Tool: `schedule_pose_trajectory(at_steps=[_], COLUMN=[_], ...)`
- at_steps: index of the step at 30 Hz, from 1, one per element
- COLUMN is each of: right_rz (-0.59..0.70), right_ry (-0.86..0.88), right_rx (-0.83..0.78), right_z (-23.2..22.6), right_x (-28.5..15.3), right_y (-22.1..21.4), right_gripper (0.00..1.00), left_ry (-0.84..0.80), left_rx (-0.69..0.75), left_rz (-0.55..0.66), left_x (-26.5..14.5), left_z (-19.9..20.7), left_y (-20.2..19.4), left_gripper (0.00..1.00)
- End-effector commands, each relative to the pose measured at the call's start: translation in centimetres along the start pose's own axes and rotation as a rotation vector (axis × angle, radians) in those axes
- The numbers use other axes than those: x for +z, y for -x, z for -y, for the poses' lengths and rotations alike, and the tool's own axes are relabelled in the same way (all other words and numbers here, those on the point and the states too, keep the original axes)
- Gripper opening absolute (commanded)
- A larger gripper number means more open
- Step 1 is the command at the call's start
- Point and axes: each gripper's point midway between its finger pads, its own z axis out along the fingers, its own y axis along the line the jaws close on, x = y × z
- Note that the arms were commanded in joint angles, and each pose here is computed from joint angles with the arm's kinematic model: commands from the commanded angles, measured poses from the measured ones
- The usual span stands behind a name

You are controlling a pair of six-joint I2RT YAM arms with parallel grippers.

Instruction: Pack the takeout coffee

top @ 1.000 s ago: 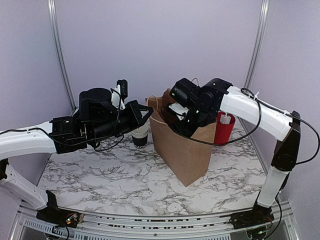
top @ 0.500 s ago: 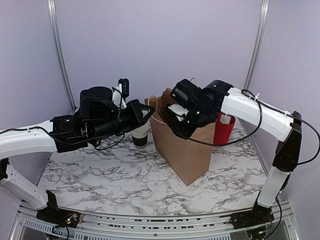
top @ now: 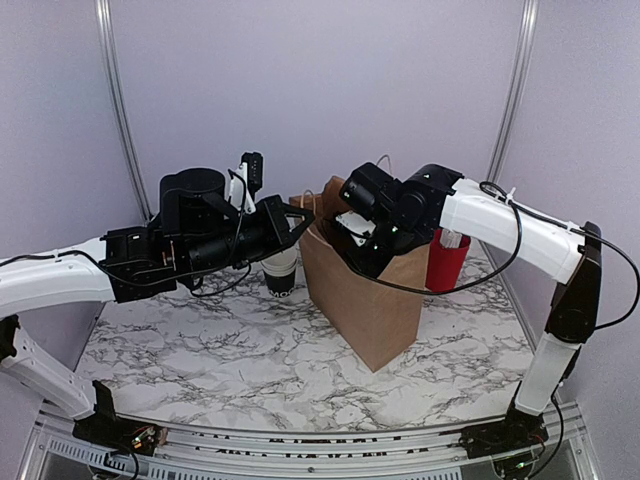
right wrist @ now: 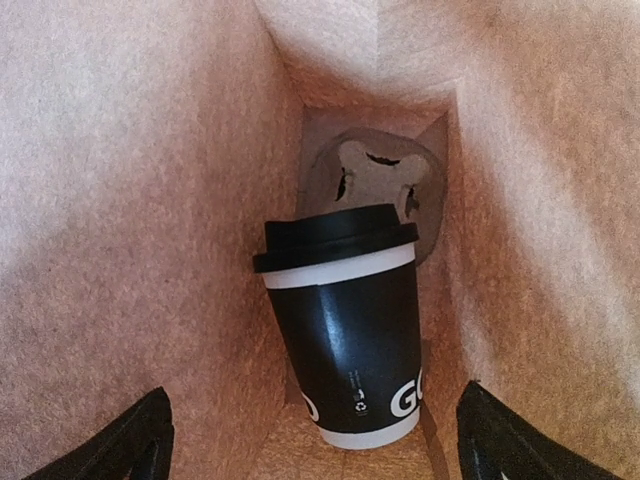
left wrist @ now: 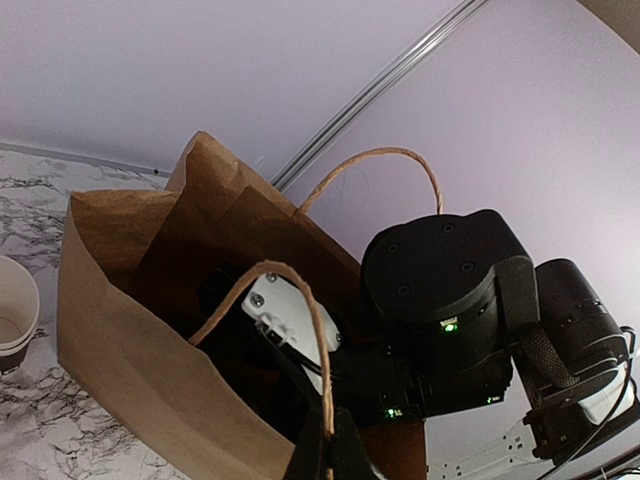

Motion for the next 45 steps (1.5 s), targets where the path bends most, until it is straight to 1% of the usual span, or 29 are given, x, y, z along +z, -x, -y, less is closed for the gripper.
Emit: schedule_pose_trajectory(at_steps=[1, 5, 14, 33, 45], right_rz=[0.100, 0.165, 0.224, 0.330, 0.426], right_ry=[0.023, 0.064, 0.107, 0.082, 0.097], right_rx=[-0.001, -0.004, -0.003, 0.031, 0.053], right_z=[-0.6, -1.2, -1.7, -0.8, -0.6], right_x=[-2.6, -4.2, -5.9, -10.0, -13.0], right_y=[1.9, 3.1, 4.1, 5.9, 7.0], right_gripper=[0.95, 0.96, 0.96, 0.96, 0.96], left_ry=[-0.034, -0.032, -0.023, -0.027, -0.031], left_rx=[0.008, 0.007, 0.004, 0.005, 0.005], left_rz=[0.008, 0.008, 0.014, 0.016, 0.009], left_x=[0.2, 0.2, 0.0, -0.2, 0.1], left_z=[1.3, 1.2, 1.0, 1.1, 1.4], left_y=[0.6, 0.6, 0.7, 0.9, 0.8], left_gripper=[0.00, 0.00, 0.00, 0.00, 0.00])
